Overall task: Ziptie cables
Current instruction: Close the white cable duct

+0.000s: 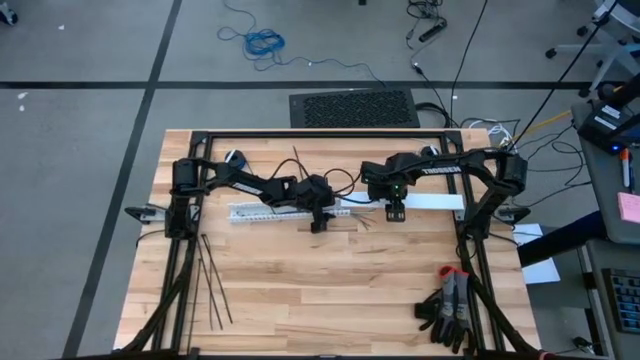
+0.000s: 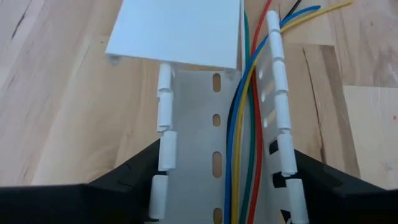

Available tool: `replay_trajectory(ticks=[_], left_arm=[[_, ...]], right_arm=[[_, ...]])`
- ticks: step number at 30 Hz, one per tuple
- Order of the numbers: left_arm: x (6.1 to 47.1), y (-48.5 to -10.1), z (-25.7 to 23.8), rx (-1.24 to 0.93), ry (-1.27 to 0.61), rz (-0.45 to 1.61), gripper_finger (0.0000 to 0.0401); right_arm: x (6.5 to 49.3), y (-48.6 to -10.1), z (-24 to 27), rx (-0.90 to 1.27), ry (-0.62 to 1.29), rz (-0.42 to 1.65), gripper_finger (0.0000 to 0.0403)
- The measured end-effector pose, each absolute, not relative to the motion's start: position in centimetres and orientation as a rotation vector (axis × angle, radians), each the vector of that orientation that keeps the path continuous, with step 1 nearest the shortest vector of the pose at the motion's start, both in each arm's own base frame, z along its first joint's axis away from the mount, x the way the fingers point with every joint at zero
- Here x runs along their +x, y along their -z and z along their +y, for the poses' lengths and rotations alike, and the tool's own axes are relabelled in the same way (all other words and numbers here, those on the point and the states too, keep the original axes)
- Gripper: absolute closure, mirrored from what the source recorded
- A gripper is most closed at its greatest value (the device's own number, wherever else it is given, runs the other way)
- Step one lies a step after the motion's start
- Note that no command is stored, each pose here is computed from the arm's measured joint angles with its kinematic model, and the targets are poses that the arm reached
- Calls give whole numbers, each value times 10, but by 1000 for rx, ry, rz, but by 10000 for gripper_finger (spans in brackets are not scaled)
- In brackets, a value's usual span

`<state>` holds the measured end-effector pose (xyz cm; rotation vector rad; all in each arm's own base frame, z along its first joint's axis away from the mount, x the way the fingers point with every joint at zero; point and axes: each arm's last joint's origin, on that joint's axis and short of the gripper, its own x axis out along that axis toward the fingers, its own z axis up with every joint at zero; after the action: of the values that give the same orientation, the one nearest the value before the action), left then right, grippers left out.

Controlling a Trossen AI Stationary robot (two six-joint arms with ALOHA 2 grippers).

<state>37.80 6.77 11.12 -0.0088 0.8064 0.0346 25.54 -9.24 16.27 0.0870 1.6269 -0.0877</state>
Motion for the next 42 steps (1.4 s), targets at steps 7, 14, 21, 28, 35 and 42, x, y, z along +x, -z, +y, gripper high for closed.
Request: replay_trajectory(ticks=[7, 14, 21, 28, 35, 42], left_arm=[[378, -110, 68, -4, -32, 812, 162], [377, -109, 68, 7, -30, 820, 162], [377, -109, 68, 7, -30, 822, 163], [377, -108, 68, 15, -32, 823, 163], [377, -108, 68, 16, -34, 823, 163], [377, -108, 68, 20, -42, 824, 163]], right_arm=[[268, -185, -96, 92, 54, 1624, 190], [273, -194, -92, 66, 26, 1629, 190], [275, -178, -85, 75, 10, 1691, 190], [277, -163, -85, 78, -1, 1720, 190], [277, -163, -85, 82, 1, 1726, 190], [278, -163, -84, 75, -1, 1721, 190]])
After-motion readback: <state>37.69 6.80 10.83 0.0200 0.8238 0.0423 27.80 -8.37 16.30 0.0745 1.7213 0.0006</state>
